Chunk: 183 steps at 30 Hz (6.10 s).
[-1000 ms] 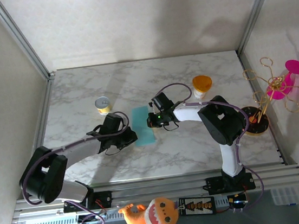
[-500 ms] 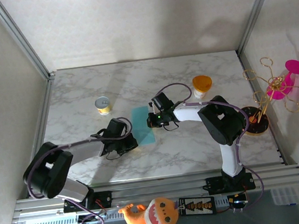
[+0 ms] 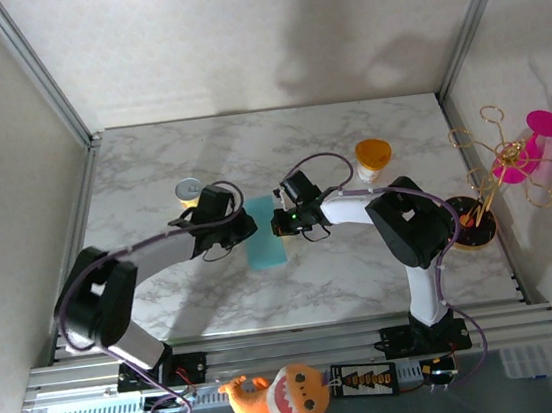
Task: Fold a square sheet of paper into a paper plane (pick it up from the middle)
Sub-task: First fold the square sheet of paper in half at the center of the table.
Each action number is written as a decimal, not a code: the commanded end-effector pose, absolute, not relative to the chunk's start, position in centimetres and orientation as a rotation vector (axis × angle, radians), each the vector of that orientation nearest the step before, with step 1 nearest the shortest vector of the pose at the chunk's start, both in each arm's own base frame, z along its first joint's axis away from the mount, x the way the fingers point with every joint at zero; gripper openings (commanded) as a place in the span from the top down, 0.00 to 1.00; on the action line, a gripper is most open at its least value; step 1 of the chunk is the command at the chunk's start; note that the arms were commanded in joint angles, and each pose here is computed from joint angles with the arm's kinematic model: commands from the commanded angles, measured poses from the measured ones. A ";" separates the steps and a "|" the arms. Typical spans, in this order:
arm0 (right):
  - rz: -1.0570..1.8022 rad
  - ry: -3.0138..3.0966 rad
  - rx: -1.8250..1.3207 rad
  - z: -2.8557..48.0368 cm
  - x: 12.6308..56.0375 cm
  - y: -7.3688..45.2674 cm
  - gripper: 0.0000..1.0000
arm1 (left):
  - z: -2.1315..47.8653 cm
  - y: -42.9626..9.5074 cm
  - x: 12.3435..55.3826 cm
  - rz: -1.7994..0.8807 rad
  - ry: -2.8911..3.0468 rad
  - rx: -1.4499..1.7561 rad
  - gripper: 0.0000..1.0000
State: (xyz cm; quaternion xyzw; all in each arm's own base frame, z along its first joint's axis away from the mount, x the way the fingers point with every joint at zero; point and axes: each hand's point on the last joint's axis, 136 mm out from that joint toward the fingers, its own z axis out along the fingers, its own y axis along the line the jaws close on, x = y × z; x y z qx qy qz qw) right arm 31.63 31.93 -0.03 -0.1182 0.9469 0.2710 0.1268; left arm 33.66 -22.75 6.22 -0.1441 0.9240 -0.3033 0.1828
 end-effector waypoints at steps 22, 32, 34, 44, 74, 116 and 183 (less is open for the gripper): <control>-0.054 3.197 -0.329 -11.0 24.1 18.4 1.00 | 1.2 -14.4 36.3 -0.665 2.566 -0.653 0.91; -0.034 3.194 -0.326 -10.6 24.3 18.8 1.00 | 8.4 -20.2 36.5 -1.082 2.347 -0.516 0.89; -0.034 3.196 -0.323 -10.7 24.2 18.7 1.00 | 8.4 -21.8 36.6 -1.110 2.350 -0.482 0.89; -0.062 3.211 -0.352 -11.0 23.6 18.1 1.00 | 3.5 -21.6 39.5 -0.910 2.450 -0.566 0.90; -0.101 3.221 -0.308 -10.6 23.1 17.0 1.00 | 6.1 -19.7 40.3 -0.821 2.367 -0.399 0.90; 0.348 2.983 -0.185 -3.4 29.6 24.0 0.99 | 8.8 -13.9 42.7 -0.572 2.335 -0.480 0.85; 1.018 2.803 0.252 4.2 28.9 26.2 0.59 | -0.4 -22.9 35.2 -0.739 2.531 -0.627 0.90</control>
